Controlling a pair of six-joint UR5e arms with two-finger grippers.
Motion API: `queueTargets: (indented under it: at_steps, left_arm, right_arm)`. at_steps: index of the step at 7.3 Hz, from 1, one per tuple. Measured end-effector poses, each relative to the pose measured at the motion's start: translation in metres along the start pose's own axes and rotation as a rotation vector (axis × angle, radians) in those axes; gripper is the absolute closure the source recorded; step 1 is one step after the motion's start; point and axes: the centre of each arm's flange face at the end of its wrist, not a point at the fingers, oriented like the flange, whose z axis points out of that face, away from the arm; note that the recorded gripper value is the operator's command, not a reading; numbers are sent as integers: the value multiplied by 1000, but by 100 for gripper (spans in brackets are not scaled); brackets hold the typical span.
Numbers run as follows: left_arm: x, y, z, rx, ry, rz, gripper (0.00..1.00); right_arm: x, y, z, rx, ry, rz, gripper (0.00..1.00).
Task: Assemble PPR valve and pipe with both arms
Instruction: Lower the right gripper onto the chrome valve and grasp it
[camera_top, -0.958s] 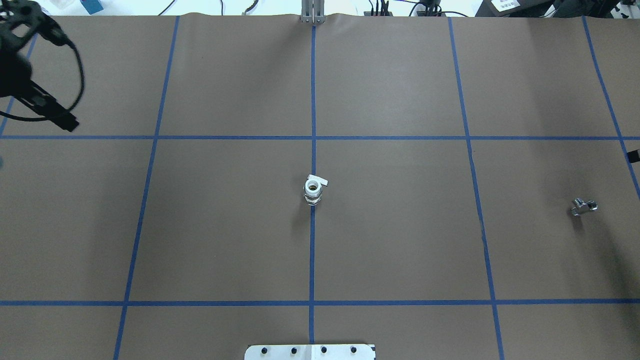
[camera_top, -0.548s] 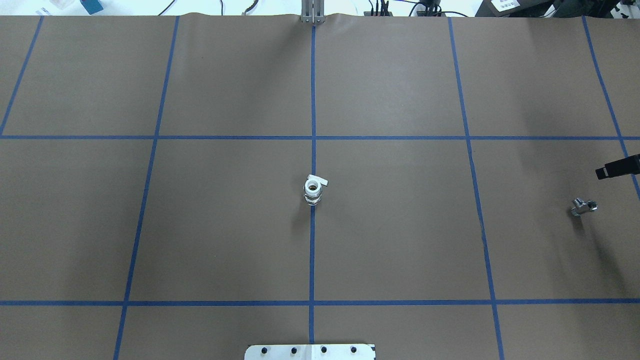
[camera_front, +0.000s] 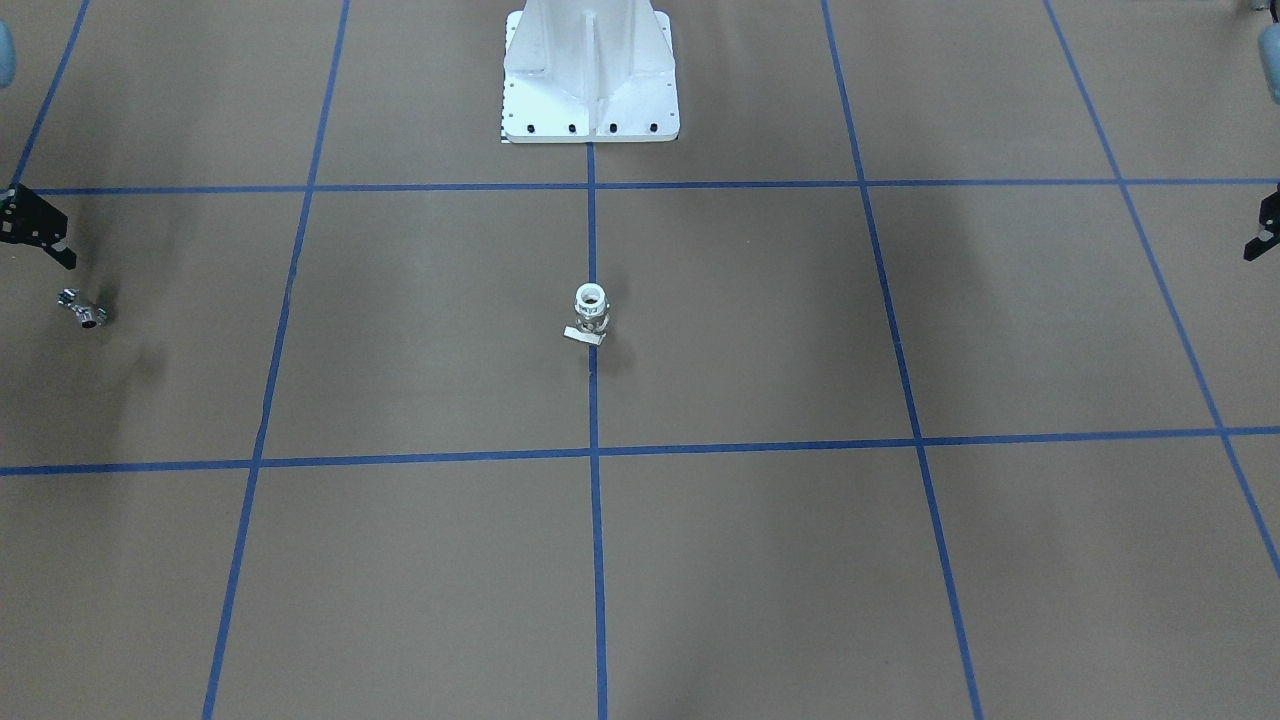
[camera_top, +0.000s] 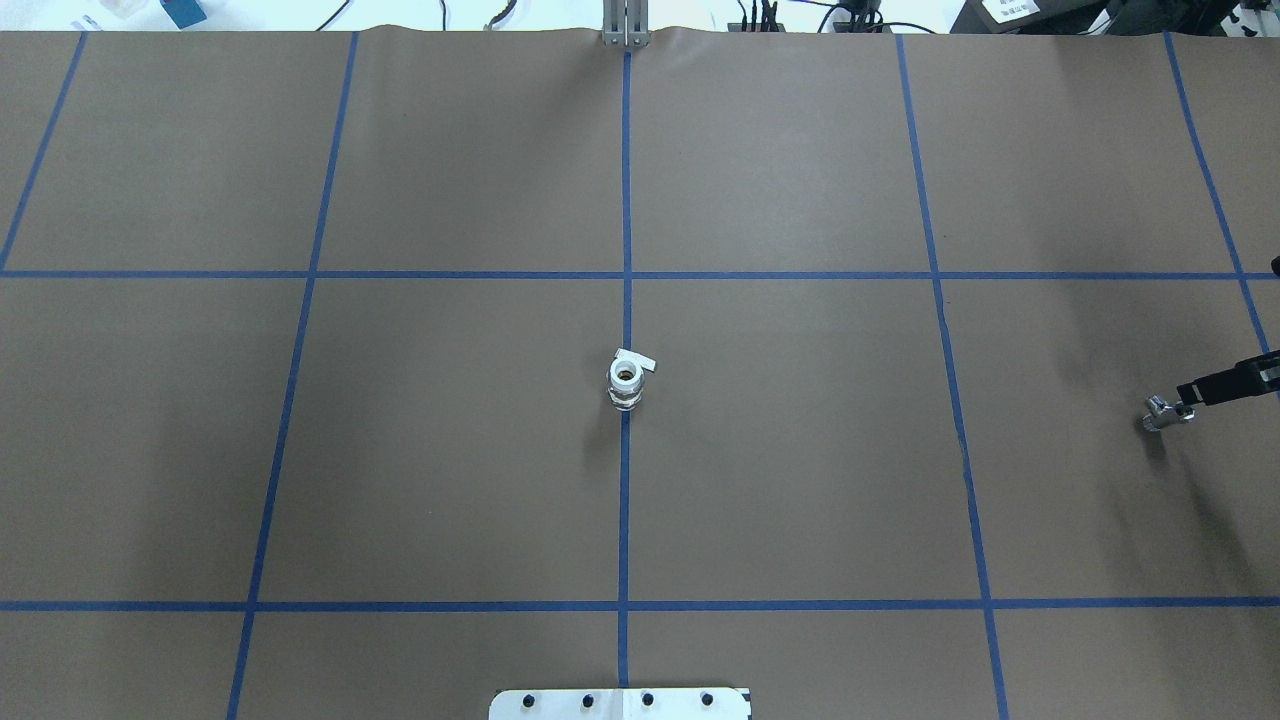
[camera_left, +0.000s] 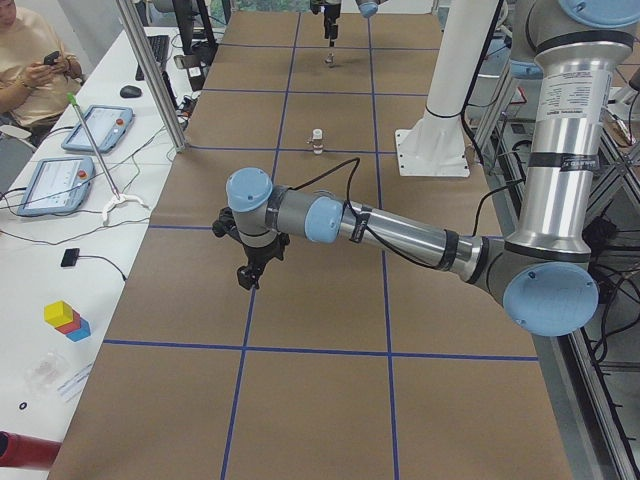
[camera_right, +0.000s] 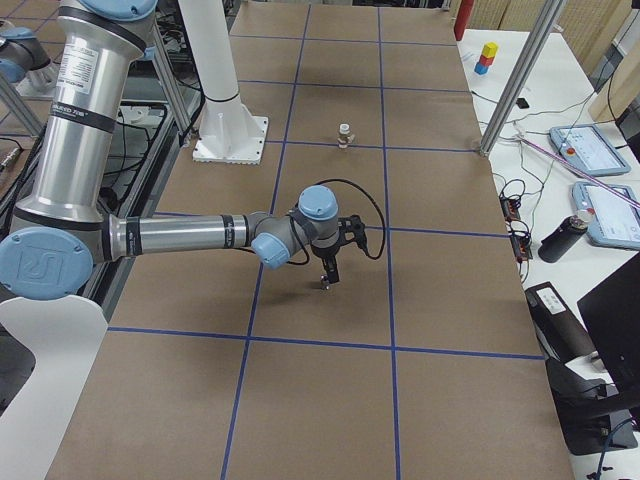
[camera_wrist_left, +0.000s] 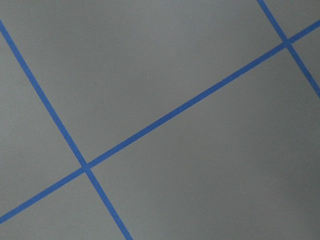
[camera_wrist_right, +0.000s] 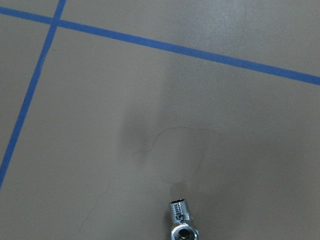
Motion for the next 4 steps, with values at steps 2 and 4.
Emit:
queueTargets:
  at_steps: [2, 4]
  left_arm:
    - [0, 0, 0, 2, 3, -5, 0]
    - [0, 0, 0, 3, 4, -7, 0]
  right_arm:
    - [-1, -6, 25, -29, 12, -27, 4]
    - [-4, -11, 47, -48, 37, -47, 8]
